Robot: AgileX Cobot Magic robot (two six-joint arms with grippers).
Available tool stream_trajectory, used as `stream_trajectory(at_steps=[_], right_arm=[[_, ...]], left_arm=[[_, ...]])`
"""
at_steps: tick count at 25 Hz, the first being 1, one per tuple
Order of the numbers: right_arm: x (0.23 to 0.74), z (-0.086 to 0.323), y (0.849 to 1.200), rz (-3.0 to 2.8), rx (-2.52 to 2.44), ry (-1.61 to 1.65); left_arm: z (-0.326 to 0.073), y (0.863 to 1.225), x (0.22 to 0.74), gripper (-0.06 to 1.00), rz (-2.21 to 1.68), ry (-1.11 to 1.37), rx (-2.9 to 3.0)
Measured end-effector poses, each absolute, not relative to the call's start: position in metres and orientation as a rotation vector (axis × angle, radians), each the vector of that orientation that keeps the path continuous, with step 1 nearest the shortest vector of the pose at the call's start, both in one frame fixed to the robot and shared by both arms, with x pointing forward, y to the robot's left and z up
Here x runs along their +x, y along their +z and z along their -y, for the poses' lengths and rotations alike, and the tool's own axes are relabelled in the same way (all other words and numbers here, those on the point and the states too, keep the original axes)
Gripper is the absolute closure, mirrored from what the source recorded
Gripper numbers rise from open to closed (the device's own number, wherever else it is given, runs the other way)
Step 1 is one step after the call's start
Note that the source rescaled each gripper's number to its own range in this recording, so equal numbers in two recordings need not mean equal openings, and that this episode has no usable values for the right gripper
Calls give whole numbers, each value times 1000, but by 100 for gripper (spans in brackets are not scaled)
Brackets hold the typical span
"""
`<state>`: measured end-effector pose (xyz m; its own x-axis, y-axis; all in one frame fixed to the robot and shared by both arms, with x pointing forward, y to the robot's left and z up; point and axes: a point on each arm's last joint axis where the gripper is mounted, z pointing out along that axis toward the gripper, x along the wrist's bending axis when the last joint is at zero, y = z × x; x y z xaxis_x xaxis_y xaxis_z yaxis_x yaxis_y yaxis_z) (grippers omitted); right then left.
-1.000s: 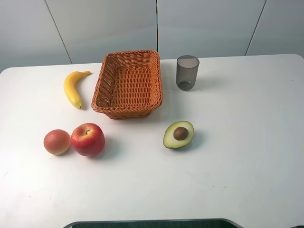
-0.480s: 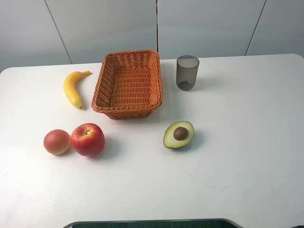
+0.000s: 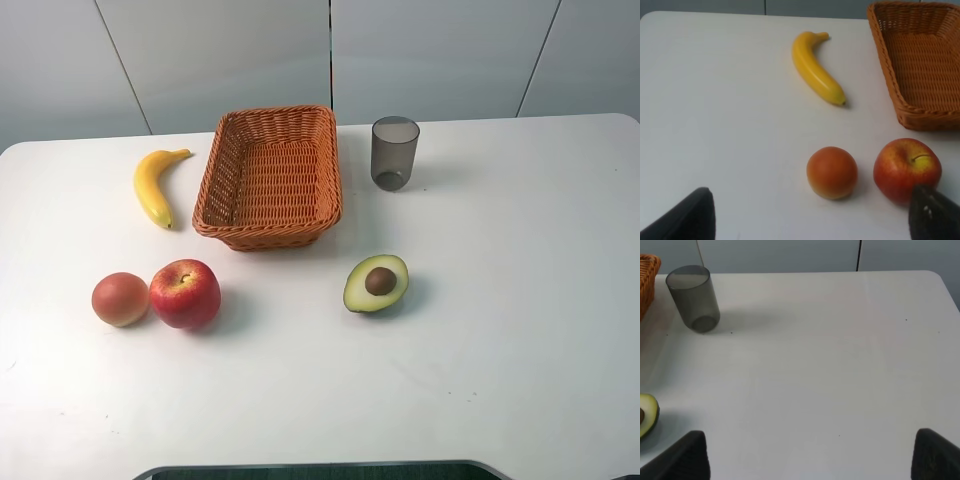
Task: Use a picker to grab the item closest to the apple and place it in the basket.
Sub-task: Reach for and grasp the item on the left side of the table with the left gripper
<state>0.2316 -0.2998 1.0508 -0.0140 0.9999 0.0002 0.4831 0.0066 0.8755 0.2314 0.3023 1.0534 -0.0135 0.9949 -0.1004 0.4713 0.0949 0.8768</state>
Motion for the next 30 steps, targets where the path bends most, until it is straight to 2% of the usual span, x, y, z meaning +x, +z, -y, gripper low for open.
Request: stream_trajectory(at_steps=[5, 9, 12, 20, 30], right_arm=[[232, 300, 1051, -1583, 1561, 935], [232, 300, 1051, -1583, 1561, 935], [232, 300, 1051, -1583, 1561, 935], [232, 300, 1051, -1583, 1561, 935], [232, 300, 1051, -1583, 1561, 935]], left_arm=[[-304, 1054, 232, -5, -1585, 882, 1504], [-313, 1070, 233, -5, -1591, 1027, 1544], [-316, 1082, 251, -5, -1652, 1031, 1620], [-308, 1086, 327, -5, -1788, 824, 1927], [-289, 1038, 422, -5, -1942, 473, 2129]])
